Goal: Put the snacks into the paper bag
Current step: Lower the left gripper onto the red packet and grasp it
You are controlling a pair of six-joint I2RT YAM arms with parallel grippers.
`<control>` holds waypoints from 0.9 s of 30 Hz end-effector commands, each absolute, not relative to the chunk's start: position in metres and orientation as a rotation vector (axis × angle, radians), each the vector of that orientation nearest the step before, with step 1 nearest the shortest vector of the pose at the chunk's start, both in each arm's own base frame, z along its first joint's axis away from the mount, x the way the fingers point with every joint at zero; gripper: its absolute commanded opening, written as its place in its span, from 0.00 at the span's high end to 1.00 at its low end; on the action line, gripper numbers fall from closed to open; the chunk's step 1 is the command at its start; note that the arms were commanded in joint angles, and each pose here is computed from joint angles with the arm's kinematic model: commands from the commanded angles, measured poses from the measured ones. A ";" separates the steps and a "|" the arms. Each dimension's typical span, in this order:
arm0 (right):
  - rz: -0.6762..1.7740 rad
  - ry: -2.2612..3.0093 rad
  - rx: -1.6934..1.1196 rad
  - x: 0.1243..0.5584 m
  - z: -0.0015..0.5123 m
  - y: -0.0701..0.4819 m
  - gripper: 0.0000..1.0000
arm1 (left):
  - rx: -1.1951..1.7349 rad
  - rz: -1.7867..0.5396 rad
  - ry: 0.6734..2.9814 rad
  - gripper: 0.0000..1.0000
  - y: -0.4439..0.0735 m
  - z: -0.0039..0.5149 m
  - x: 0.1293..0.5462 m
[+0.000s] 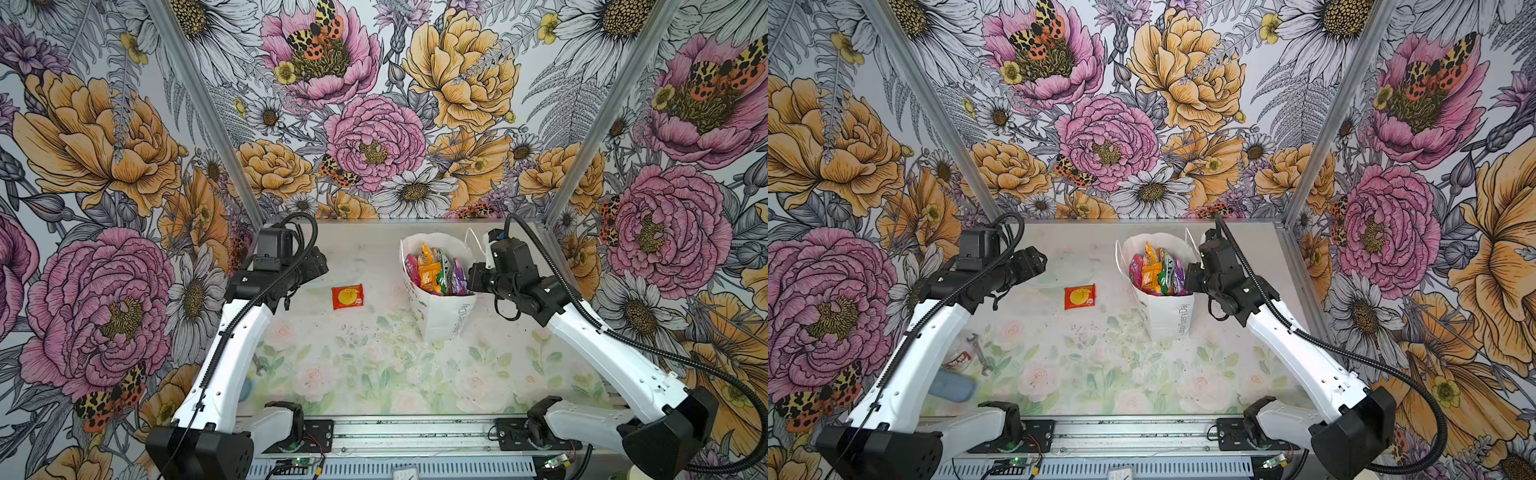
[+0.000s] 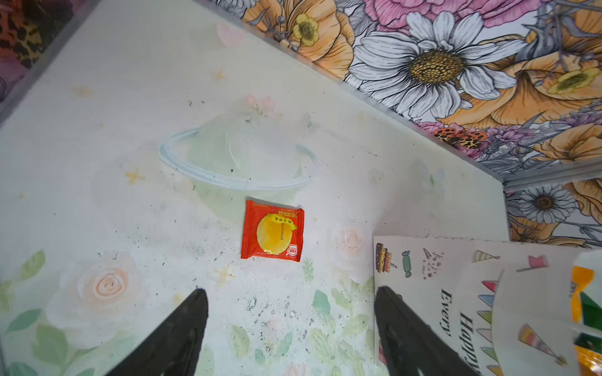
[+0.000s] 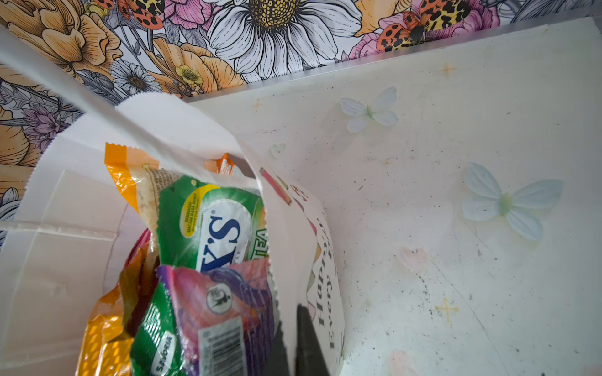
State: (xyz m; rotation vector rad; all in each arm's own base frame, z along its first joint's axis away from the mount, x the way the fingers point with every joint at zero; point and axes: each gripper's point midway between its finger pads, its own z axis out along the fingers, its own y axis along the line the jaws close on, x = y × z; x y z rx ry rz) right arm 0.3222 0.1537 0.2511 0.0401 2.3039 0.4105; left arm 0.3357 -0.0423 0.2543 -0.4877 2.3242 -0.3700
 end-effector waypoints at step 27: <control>0.443 2.233 0.042 0.323 0.262 0.156 1.00 | -0.628 -0.476 2.666 0.36 -0.084 0.042 0.378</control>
